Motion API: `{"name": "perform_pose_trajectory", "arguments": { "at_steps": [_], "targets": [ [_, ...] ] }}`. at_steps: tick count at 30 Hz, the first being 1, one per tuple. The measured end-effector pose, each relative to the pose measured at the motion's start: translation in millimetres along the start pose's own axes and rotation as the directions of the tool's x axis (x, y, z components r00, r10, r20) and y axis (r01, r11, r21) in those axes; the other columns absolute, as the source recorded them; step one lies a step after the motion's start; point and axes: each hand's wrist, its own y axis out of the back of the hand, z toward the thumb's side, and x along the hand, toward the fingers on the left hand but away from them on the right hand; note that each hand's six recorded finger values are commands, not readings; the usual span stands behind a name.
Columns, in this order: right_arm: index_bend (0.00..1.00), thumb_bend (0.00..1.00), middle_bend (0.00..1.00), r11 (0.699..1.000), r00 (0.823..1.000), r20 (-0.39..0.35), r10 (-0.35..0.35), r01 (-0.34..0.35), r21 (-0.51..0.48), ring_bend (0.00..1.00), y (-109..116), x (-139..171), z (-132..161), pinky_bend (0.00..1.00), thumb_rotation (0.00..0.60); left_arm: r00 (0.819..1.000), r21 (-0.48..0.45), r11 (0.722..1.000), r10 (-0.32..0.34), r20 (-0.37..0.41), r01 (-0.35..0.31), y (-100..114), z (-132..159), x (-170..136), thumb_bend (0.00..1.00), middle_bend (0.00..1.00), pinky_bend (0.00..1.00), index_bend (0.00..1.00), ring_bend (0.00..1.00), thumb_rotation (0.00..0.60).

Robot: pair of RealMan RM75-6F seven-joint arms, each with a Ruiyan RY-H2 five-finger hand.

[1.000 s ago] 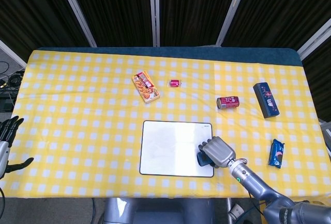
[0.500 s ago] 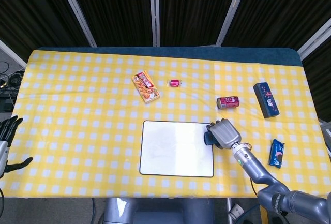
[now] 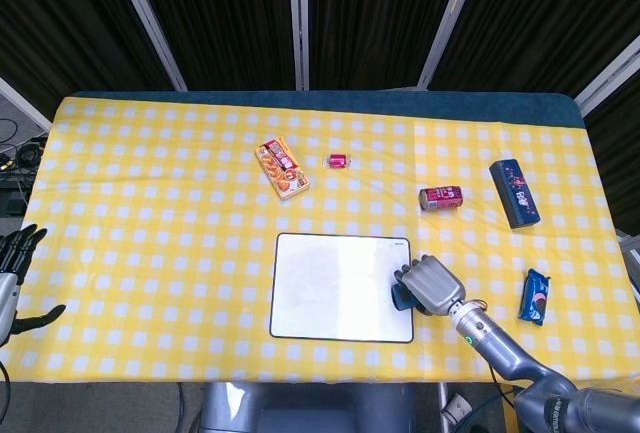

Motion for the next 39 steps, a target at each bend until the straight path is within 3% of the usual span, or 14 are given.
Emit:
{"name": "perform_pose_trajectory", "arguments": {
  "at_steps": [4, 8, 15, 24, 27, 30, 31, 33, 39],
  "targets": [
    [0.55, 0.37, 0.59, 1.000, 0.999, -0.037, 0.001, -0.001, 0.011, 0.48, 5, 15, 7, 0.50, 0.600, 1.000, 0.000, 1.000, 0.000, -0.001, 0.000, 0, 0, 0, 0.00, 0.00, 0.00, 0.00, 0.00, 0.600],
    [0.55, 0.37, 0.59, 0.999, 0.999, -0.020, -0.044, 0.043, -0.012, 0.48, 17, 18, 0, 0.50, 0.600, 1.000, 0.000, 1.000, 0.001, -0.001, -0.001, 0, 0, -1, 0.00, 0.00, 0.00, 0.00, 0.00, 0.600],
    [0.55, 0.37, 0.58, 0.989, 0.985, 0.111, -0.131, 0.137, -0.050, 0.48, 43, 8, -45, 0.50, 0.600, 1.000, -0.002, 1.000, 0.004, 0.002, -0.004, 1, 1, -1, 0.00, 0.00, 0.00, 0.00, 0.00, 0.600],
    [0.54, 0.37, 0.57, 0.989, 0.952, 0.290, -0.098, 0.125, -0.074, 0.48, 23, -6, -102, 0.50, 0.600, 1.000, 0.002, 1.000, 0.000, 0.000, 0.000, 0, 1, 0, 0.00, 0.00, 0.00, 0.00, 0.00, 0.600],
    [0.41, 0.29, 0.43, 0.990, 0.948, 0.309, -0.073, 0.106, -0.091, 0.39, 13, -10, -108, 0.44, 0.600, 1.000, 0.003, 1.000, -0.001, -0.001, 0.001, -1, 1, 0, 0.00, 0.00, 0.00, 0.00, 0.00, 0.600],
    [0.14, 0.05, 0.15, 0.990, 0.949, 0.314, -0.033, 0.073, -0.118, 0.14, 4, -10, -109, 0.26, 0.600, 1.000, 0.003, 1.000, -0.001, -0.004, 0.001, -1, 0, 0, 0.00, 0.00, 0.00, 0.00, 0.00, 0.600],
    [0.11, 0.02, 0.11, 0.990, 0.949, 0.316, -0.020, 0.063, -0.127, 0.11, 2, -10, -109, 0.25, 0.600, 1.000, 0.001, 1.000, -0.001, -0.004, 0.001, -1, 0, 1, 0.00, 0.00, 0.00, 0.00, 0.00, 0.600],
    [0.05, 0.00, 0.06, 0.989, 0.948, 0.317, -0.005, 0.051, -0.137, 0.06, 2, -9, -108, 0.21, 0.600, 1.000, 0.000, 1.000, -0.001, -0.004, 0.001, 0, 0, 0, 0.00, 0.00, 0.00, 0.00, 0.00, 0.600],
    [0.06, 0.00, 0.05, 0.983, 0.950, 0.305, -0.062, 0.111, -0.145, 0.04, 20, 2, -100, 0.19, 0.600, 1.000, -0.008, 1.000, 0.002, -0.003, -0.002, 2, -1, 1, 0.00, 0.00, 0.00, 0.00, 0.00, 0.600]
  ]
}}
